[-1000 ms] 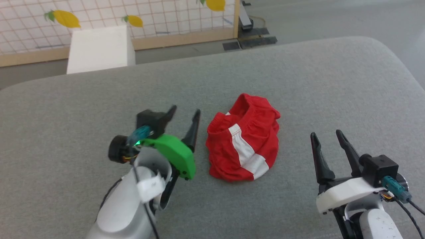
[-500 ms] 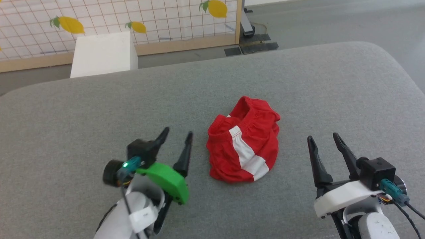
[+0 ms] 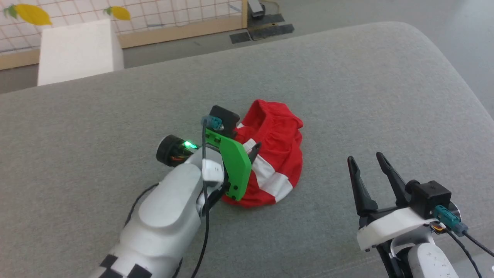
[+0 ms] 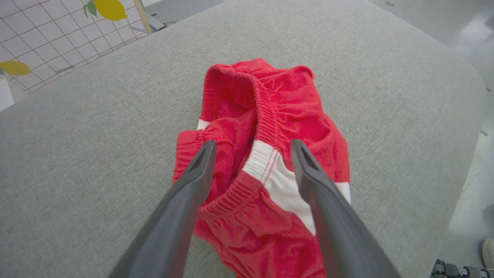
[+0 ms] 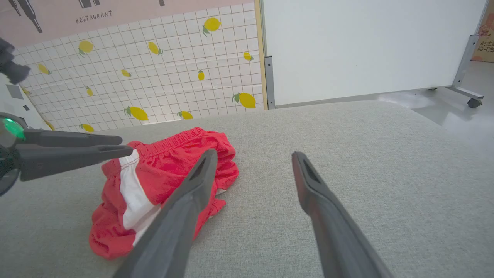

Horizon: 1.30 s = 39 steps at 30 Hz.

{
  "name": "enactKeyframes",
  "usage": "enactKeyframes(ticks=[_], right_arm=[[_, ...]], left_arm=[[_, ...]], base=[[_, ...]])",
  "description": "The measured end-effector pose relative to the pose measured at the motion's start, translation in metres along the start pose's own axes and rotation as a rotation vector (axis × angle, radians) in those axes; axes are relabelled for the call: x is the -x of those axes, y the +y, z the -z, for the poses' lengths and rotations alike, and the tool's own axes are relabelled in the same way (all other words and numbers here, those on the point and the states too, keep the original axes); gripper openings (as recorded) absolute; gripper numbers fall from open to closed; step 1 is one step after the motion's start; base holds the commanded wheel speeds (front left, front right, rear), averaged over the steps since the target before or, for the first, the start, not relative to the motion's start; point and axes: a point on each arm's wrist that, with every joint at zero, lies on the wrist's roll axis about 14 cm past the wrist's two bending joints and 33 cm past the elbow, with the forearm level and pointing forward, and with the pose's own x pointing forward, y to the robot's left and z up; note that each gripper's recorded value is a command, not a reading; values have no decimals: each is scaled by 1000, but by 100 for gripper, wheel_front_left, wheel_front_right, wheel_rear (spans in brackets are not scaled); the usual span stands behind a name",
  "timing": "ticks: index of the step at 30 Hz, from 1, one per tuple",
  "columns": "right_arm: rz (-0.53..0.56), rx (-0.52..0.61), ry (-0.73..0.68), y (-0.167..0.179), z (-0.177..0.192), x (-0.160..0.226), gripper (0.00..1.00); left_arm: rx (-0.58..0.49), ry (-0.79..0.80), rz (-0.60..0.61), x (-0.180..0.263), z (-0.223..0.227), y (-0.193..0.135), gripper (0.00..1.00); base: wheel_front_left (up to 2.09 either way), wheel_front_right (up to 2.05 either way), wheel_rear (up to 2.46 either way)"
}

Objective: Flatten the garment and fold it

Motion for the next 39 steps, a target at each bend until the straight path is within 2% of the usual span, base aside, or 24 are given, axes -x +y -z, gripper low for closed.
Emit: enactKeyframes(ticks=[6,7,8,9,12,16,17,20,23,26,28,31,34,37,39], right_arm=[[43,1,18,-13,7,4,100],[47,1,20,-14,9,5,100],[50,1,23,-15,10,5,100],[50,1,26,-15,11,5,100],[42,-1,26,-13,12,2,100],[19,-3,13,-6,9,-3,100],[2,-6,7,-1,8,-6,100],[-16,-7,3,5,7,-9,100],[-37,-11,0,12,6,-12,100],[-55,-12,-5,18,5,-15,100],[-70,-12,-8,22,4,-17,100],[-96,-14,-14,31,2,-21,100],[-120,-17,-15,39,2,-25,100],[-141,-18,-10,47,3,-28,100],[-152,-19,-8,51,4,-30,100]], left_arm=[[-25,202,12,-15,25,2,100],[-25,243,15,-15,31,2,69],[-29,275,19,-15,36,2,16],[-30,290,21,-14,38,2,0],[-35,291,46,-12,35,-4,0],[-37,151,89,-12,2,-19,0],[-43,-38,132,-9,-43,-37,0],[-45,-242,159,1,-93,-46,0],[-24,-386,137,14,-127,-42,0],[9,-427,64,21,-134,-26,0],[33,-435,-9,28,-133,-7,0],[74,-414,-164,45,-113,41,0],[140,-316,-348,75,-59,99,0],[224,-210,-491,109,1,134,0],[269,-140,-562,132,38,146,0]], base=[[0,0,0],[0,0,0],[0,0,0],[0,0,0],[0,0,0],[0,0,0],[0,0,0],[0,0,0],[0,0,0],[0,0,0],[0,0,0],[0,0,0],[0,0,0],[0,0,0],[0,0,0]])
